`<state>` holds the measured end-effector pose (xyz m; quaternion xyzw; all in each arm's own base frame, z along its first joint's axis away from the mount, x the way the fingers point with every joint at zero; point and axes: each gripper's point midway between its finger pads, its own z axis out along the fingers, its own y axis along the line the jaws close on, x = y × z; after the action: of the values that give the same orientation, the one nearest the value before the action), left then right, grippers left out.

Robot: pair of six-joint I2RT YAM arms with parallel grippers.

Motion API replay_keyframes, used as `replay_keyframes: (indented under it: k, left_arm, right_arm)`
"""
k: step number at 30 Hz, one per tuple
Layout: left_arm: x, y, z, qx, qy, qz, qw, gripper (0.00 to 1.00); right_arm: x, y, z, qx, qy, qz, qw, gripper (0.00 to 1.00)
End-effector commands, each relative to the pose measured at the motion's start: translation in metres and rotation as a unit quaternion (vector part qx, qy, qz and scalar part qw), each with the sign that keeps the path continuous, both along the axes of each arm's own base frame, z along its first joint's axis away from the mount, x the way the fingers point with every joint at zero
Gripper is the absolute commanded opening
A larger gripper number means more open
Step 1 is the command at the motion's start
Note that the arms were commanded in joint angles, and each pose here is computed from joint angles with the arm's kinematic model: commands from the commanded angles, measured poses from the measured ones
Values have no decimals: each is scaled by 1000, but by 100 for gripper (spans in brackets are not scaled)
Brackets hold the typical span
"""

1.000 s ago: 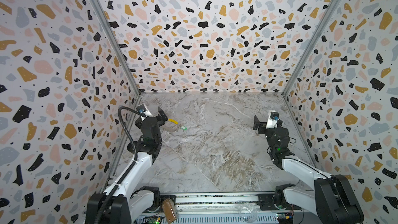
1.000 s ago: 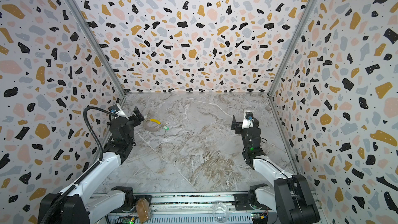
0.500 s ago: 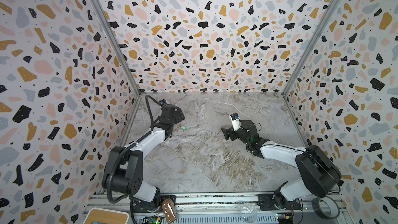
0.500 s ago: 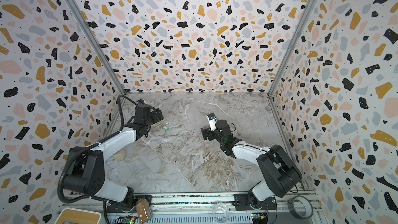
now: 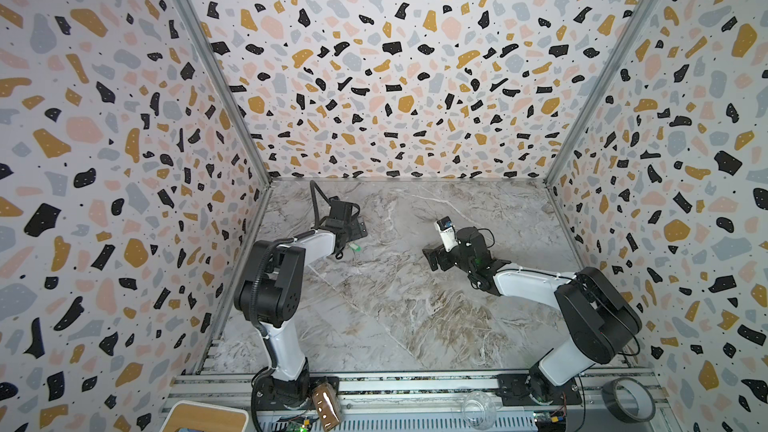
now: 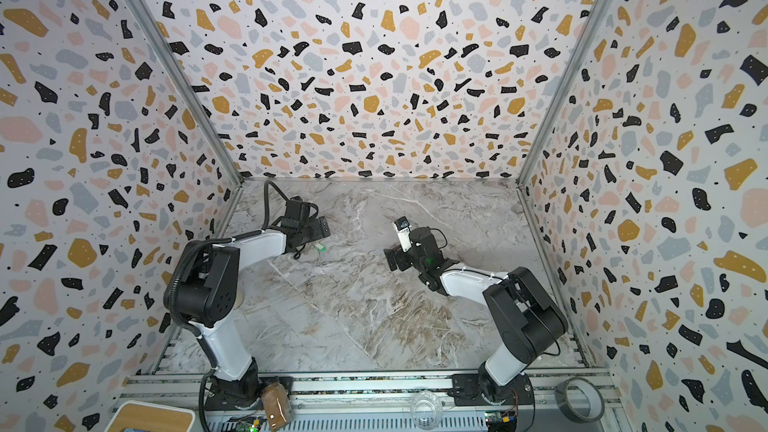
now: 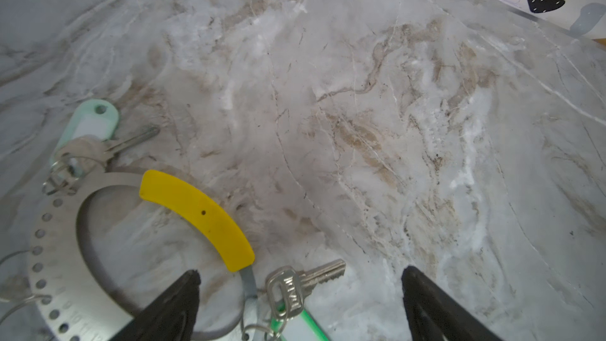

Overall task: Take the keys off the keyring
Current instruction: 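Move both grippers forward toward the steel keyring on the table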

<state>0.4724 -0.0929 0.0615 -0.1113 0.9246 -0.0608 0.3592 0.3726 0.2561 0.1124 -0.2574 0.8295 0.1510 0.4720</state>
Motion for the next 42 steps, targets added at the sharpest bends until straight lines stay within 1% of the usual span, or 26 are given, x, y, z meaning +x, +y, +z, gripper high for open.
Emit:
replay_keyframes:
  k: [1, 6, 11, 18, 26, 33, 39, 42]
  left_arm:
    - [5, -2, 3, 14, 1, -17, 1000, 97]
    - [0, 1, -15, 33, 25, -24, 999, 97]
    - [-2, -4, -24, 30, 33, -37, 998, 97]
    - [-13, -20, -34, 31, 48, -77, 995, 97]
    - [-28, -41, -45, 34, 63, -123, 990, 96]
    - [-49, -66, -54, 40, 82, -174, 981, 94]
    - [-76, -92, -57, 46, 92, -215, 971, 93]
    - [-93, -102, -59, 50, 95, -232, 967, 93]
  right_arm:
    - [3, 7, 4, -11, 5, 12, 1000, 100]
    - [5, 7, 0, -18, 10, 10, 1000, 100]
    - [7, 9, -1, -23, 18, 12, 1000, 99]
    - [8, 15, 3, -30, 16, 20, 999, 99]
    - [4, 11, 4, -39, 15, 19, 999, 99]
    - [-7, 5, 2, -42, 20, 19, 999, 99]
    - [-18, -4, 3, -48, 21, 11, 999, 100]
    - [-24, -10, 5, -52, 16, 13, 998, 97]
